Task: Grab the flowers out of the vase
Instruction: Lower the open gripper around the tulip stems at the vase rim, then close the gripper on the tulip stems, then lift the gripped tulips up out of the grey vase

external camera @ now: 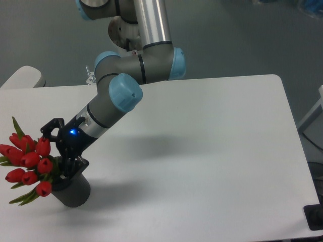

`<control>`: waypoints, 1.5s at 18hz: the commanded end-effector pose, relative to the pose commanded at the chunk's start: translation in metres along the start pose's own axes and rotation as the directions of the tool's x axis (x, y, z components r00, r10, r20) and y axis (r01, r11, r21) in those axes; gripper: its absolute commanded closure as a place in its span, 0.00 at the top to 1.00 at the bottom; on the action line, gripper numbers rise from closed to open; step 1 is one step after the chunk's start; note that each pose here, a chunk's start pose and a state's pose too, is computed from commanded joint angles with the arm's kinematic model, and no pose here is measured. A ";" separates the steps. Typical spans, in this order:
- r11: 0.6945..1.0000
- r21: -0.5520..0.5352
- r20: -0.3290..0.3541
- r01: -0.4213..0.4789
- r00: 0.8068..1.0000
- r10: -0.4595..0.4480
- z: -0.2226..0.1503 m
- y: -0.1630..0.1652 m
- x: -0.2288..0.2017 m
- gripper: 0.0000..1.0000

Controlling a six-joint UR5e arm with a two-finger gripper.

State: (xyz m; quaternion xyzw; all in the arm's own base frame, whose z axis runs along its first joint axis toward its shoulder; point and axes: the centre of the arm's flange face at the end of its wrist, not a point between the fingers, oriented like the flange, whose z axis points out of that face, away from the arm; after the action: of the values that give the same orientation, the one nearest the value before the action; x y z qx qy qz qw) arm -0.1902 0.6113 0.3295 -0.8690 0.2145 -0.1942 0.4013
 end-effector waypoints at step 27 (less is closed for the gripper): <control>0.996 0.088 0.057 0.018 0.998 -0.023 -0.054 -0.032 0.001 0.40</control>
State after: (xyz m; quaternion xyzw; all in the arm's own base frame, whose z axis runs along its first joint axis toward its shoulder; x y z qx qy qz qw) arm -0.2099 0.5970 0.3873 -0.8581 0.1851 -0.1822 0.4429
